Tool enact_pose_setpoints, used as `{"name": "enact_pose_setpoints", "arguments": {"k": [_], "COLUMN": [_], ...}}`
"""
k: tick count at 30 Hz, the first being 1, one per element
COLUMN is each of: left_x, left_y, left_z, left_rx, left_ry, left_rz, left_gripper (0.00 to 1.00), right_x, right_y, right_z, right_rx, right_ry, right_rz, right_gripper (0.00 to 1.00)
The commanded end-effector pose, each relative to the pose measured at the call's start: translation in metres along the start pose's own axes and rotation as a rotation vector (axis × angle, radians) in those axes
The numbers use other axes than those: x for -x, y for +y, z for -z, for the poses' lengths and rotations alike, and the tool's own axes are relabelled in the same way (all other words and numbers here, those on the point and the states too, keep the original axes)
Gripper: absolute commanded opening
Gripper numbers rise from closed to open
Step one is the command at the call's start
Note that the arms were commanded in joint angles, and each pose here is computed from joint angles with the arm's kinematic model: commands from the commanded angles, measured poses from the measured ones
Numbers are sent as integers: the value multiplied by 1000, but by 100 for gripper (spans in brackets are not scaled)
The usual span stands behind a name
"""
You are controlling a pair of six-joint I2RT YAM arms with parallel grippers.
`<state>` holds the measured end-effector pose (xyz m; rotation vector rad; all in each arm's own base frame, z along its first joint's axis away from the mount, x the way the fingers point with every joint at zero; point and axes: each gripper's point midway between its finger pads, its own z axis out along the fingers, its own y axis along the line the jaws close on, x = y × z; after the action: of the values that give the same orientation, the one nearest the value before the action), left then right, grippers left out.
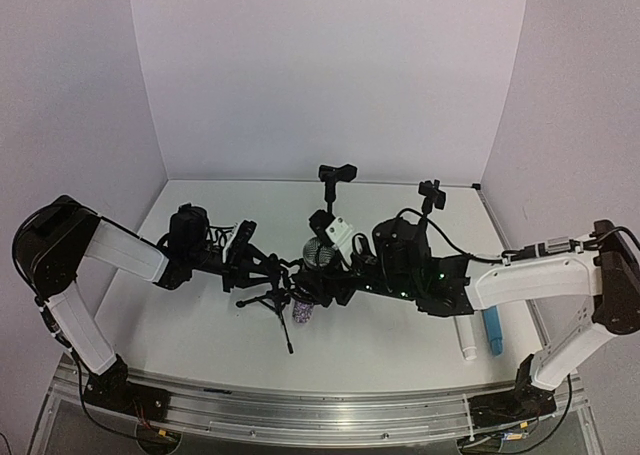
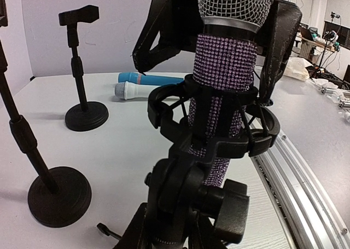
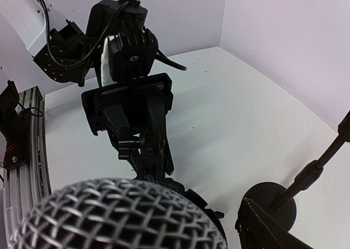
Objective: Remove the microphone from the stand
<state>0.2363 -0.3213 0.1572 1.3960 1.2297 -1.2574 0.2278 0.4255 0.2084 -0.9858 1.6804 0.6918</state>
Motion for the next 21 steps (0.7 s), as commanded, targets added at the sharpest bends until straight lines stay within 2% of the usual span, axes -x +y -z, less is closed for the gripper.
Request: {"name": "enact_pose_setpoints", "arguments": {"k": [1,6,12,15,21], "left_x": [3,1,-1,0,2], "left_y": [3,3,3,3,6], "left_z": [1,2,2,2,1], "left_rx": [52,63,68,71,71], "left_ry": [-6,-3,-4,-5,-7], "left_rz": [17,21,27,24,15], "left_gripper": [0,0,0,0,0], "right_x": [22,37,43,37,26], "right_y": [0,-10,-11,-10,-7], "right_z": [10,22,29,33,24], "right_rx": [-10,-71,-69,-62,-48], "right_ry": [-117,-257,-318,-349,-322], "right_rz": [-3,-24,-33,-42,-49], "right_gripper": [82,87,92,88,84]}}
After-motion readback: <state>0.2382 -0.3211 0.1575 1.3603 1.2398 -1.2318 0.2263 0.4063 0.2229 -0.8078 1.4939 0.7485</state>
